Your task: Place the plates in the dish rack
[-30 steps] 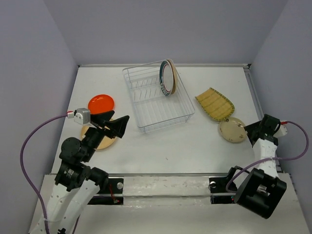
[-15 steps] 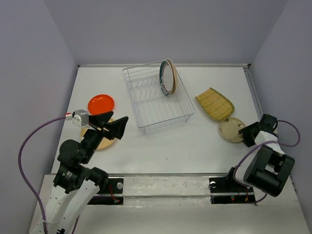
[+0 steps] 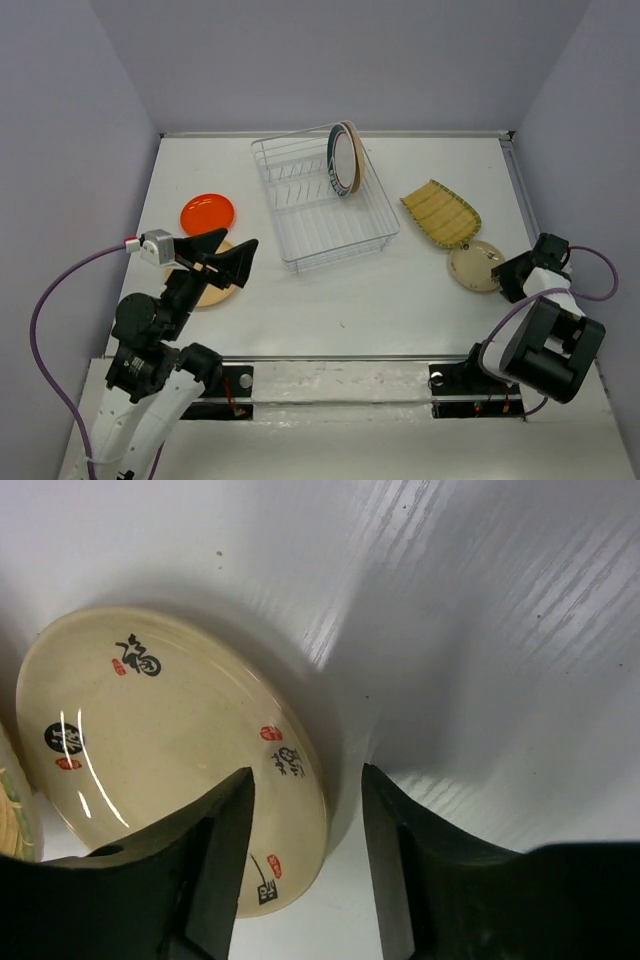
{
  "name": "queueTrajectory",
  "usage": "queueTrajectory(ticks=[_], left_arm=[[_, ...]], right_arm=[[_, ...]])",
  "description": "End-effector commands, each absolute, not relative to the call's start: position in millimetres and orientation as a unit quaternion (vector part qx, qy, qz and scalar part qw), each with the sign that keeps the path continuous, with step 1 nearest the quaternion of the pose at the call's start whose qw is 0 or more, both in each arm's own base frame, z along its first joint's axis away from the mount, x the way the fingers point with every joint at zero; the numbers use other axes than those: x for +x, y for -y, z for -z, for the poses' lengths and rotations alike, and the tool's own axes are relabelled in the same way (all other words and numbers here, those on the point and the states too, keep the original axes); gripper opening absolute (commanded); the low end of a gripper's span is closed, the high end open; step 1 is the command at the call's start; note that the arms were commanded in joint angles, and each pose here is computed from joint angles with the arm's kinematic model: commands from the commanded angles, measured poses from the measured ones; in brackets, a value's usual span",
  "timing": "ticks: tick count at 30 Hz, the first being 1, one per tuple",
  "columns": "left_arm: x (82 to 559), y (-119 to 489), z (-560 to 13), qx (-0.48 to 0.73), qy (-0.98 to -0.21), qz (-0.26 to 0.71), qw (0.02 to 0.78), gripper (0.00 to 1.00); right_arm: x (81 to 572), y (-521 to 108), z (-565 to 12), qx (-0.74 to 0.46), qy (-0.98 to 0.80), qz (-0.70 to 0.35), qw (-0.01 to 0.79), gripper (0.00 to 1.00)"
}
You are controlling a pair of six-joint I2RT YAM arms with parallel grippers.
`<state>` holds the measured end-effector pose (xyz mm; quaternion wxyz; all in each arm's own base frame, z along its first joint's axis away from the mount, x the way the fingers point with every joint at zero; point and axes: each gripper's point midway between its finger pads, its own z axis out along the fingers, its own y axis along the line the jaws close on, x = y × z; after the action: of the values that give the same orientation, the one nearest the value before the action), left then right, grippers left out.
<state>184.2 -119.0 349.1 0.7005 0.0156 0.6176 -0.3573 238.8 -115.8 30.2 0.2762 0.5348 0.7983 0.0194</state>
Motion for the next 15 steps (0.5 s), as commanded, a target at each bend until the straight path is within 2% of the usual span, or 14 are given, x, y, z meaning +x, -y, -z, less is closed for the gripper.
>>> queueTrajectory(ticks=[1,3,5,11,15], left_arm=[[173.5,112.6,-377.1,0.020,-0.583,0.362,0.727,0.99],[173.6,112.3,-377.1,0.019,-0.583,0.361,0.728,0.99],[173.6,112.0,-377.4,0.019,-0.583,0.360,0.728,0.99],[175.3,112.9,-375.6,0.019,-0.586,0.359,0.726,0.99],[175.4,113.3,-375.7,0.019,-0.586,0.360,0.726,0.99]], right_arm=[[251.9,116.2,-36.3,0.520,-0.804,-0.042,0.284,0.57],[254.9,111.6,-32.2,0.513,-0.810,-0.057,0.280,0.58],[255.6,109.7,-29.2,0.514,-0.811,-0.063,0.273,0.53],[248.9,129.3,-42.9,0.534,-0.791,-0.009,0.298,0.13],[231.0,152.5,-69.1,0.545,-0.770,0.070,0.324,0.07]])
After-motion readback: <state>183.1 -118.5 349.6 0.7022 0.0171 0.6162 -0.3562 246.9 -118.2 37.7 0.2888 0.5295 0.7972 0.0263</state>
